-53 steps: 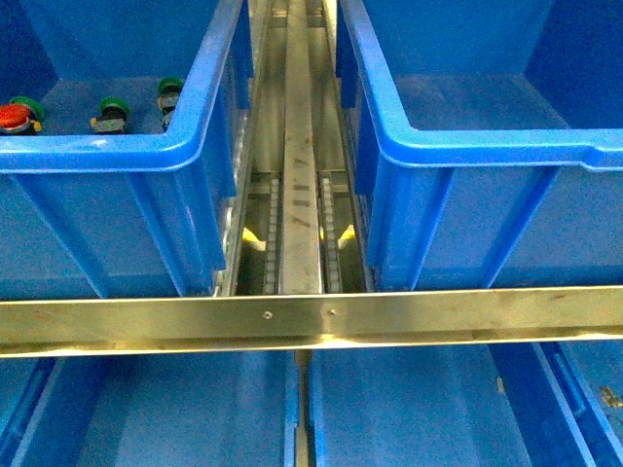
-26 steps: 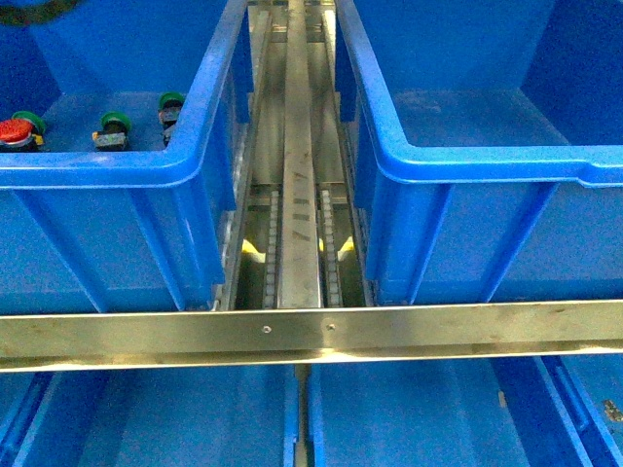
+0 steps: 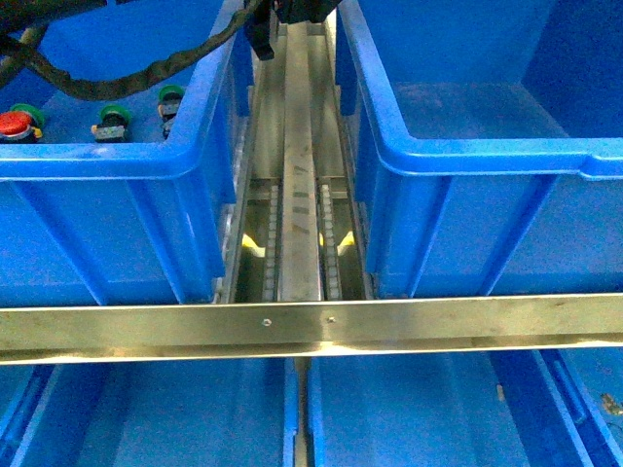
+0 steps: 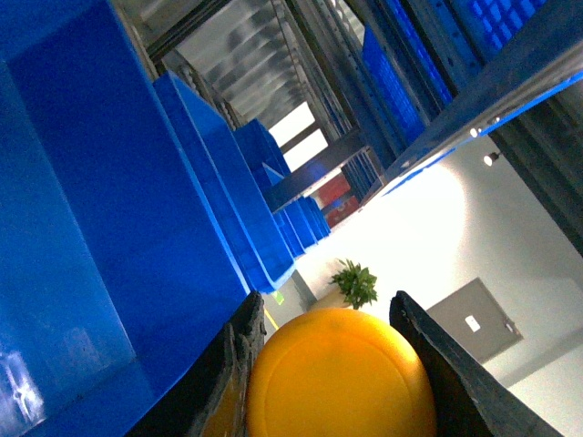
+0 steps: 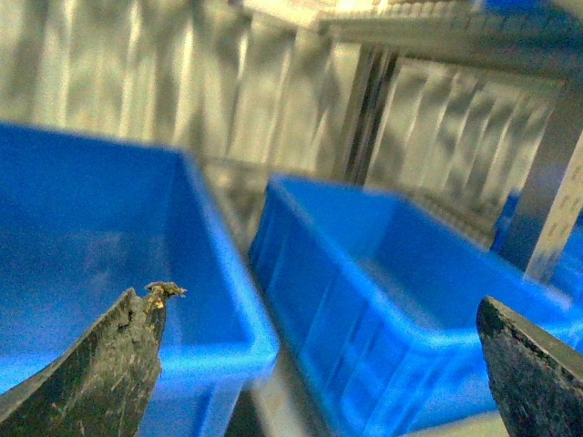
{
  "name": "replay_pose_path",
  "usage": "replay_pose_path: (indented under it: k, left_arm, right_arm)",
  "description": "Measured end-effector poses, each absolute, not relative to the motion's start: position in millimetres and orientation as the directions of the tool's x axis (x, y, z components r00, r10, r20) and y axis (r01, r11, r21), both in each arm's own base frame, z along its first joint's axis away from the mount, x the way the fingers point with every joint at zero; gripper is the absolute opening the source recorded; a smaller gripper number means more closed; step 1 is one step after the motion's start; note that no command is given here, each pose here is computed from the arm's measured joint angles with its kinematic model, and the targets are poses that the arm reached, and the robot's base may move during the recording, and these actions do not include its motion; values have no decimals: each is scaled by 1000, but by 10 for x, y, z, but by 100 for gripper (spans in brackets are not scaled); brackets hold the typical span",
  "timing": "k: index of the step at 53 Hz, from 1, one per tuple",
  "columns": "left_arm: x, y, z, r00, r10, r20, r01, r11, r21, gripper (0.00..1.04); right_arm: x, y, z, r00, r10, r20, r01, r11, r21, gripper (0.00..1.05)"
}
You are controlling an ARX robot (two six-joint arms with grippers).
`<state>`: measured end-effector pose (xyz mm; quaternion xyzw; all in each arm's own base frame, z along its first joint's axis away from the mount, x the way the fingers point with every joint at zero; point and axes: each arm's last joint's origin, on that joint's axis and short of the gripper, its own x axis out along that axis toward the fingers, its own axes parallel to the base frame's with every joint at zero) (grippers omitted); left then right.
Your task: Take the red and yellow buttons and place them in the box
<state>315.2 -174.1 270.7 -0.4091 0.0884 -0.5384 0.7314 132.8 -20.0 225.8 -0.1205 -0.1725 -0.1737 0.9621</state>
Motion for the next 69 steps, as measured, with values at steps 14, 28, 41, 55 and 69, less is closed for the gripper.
replay_pose_path:
  k: [14,28,41,55,69]
  left_arm:
    - [3117,-1706,2889,427,-820,381,747,82,-659,33]
    - [3209,-1750,2898,447,-772,452,750,48,-660,33]
    - [3378,-1926,2770,444,-769,459,724,7,-690,33]
    - [3528,-2141,2643,428,-785,449,708,-17,-706,33]
    - [3613,-2279,2578,412,-793,449,699,-41,-714,33]
  right_arm:
    - [2122,-455,3325,822,-318,472,223,943,247,99]
    - [2569,-107,3249,883,-173,437,-241,631,738,99]
    - [2802,212,2946,923,-129,362,-307,321,896,99]
    - [2809,532,2914,922,-38,384,-375,149,915,99]
    - [2785,941,2957,911,68,406,-410,68,910,99]
